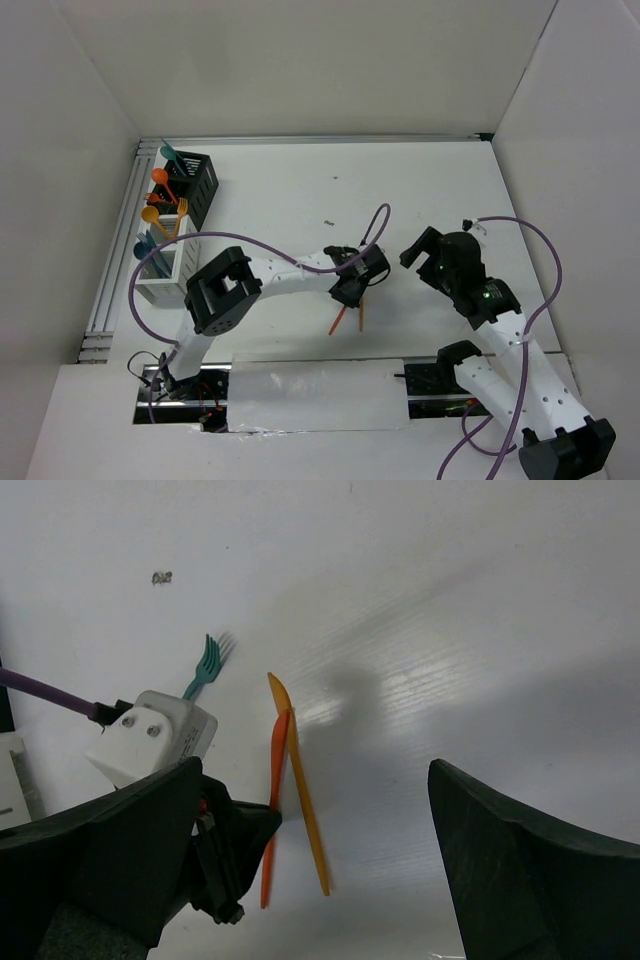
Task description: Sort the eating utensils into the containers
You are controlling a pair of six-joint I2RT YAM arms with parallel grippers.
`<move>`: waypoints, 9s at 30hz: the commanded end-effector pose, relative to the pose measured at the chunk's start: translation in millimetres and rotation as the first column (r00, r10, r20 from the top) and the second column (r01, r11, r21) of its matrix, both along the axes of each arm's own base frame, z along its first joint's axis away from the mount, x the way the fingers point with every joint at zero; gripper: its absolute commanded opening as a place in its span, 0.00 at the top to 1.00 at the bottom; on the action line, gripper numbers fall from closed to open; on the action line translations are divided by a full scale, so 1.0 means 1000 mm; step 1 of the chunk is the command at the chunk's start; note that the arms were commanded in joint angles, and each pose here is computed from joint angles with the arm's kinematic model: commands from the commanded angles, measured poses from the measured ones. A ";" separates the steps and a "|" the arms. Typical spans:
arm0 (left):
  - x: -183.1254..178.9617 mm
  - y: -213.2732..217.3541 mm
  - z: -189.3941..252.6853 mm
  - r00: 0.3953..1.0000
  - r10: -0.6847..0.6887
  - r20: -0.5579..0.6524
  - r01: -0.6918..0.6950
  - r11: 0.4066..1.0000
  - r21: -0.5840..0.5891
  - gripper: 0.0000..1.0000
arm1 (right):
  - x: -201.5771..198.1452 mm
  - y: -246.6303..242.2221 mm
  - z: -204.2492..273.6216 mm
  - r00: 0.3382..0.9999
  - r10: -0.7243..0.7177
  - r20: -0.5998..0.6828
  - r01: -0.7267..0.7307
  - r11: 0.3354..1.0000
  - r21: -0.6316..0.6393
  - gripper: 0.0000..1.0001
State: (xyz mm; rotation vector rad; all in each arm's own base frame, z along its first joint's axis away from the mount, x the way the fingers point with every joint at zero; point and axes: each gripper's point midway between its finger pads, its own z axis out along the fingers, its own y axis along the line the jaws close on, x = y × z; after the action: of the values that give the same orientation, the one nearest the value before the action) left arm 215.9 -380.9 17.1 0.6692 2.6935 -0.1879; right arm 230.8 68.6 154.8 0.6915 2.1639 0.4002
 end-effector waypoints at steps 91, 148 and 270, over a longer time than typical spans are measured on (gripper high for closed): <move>0.210 0.296 0.359 0.471 -0.080 0.879 0.440 0.884 -0.155 0.16 | 0.126 0.036 -0.025 1.000 0.000 -0.010 0.000 1.000 0.011 0.00; 0.004 -0.001 -0.033 1.000 0.019 -0.013 -0.019 1.000 0.012 0.71 | -0.018 -0.024 0.042 0.986 -0.084 0.142 0.083 0.996 0.015 0.00; 0.142 0.203 0.301 0.790 0.337 0.512 0.105 0.748 -0.655 0.96 | 0.056 0.018 0.081 0.962 0.024 0.273 -0.051 0.994 0.093 0.00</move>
State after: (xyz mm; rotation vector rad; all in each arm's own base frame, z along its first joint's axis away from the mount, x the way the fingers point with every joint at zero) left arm 349.9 -203.1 290.2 0.3351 1.9412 -0.7170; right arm 260.9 76.6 202.1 0.7189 2.0101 0.5297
